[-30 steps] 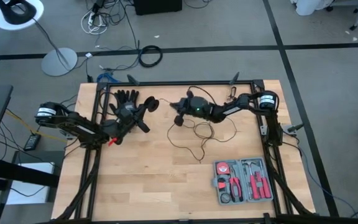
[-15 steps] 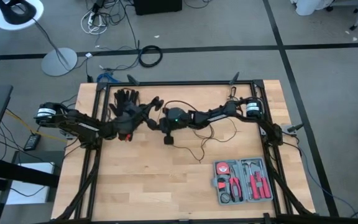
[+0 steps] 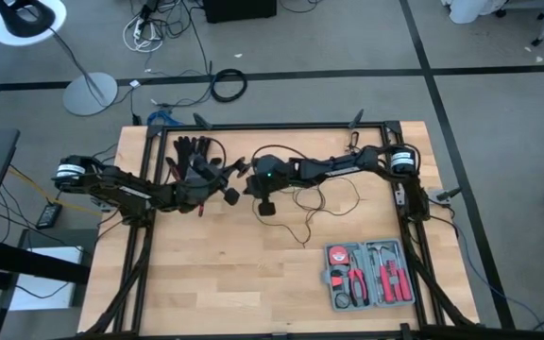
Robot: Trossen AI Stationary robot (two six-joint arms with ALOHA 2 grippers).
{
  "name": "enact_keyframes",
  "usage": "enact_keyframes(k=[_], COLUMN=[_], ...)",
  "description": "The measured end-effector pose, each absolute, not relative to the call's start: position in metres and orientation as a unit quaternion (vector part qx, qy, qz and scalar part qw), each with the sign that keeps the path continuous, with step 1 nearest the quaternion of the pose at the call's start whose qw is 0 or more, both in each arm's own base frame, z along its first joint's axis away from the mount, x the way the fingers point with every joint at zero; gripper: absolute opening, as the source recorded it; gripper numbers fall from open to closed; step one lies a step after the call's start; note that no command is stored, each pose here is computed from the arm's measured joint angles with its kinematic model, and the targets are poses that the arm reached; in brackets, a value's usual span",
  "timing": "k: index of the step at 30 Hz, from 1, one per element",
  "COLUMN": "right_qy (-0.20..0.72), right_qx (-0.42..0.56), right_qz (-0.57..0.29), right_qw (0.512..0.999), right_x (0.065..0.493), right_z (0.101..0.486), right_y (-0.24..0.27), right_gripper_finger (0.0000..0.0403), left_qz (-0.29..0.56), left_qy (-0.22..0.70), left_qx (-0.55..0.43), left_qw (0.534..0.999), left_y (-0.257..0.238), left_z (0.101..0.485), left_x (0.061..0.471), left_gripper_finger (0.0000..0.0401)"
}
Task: Coil cords
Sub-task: Coil the black wire
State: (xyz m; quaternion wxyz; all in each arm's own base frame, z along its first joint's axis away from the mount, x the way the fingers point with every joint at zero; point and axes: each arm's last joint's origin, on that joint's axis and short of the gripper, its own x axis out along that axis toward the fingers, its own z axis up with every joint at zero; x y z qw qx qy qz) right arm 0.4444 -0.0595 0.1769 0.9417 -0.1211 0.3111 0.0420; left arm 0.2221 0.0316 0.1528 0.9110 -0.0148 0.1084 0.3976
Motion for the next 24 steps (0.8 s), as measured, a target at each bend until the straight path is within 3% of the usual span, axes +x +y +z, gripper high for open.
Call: enact_keyframes(k=[7,14,24], right_qy=[0.391,0.416,0.360], right_qx=[-0.044,0.006,0.011], right_qz=[0.046,0.039,-0.066], right_qw=[0.918,0.908,0.931], right_x=[0.424,0.401,0.322], right_z=[0.180,0.172,0.183], right_y=[-0.070,-0.075,-0.065], right_gripper_finger=[0.0037,0.0028,0.0006], left_qz=[0.414,0.409,0.405], left_qy=[0.071,0.059,-0.029], left_qx=[-0.031,-0.030,-0.065], left_qw=[0.907,0.910,0.912], left_y=[0.032,0.029,0.028], left_z=[0.159,0.159,0.156], left_x=[0.223,0.221,0.197], left_gripper_finger=[0.0000,0.0000,0.0000])
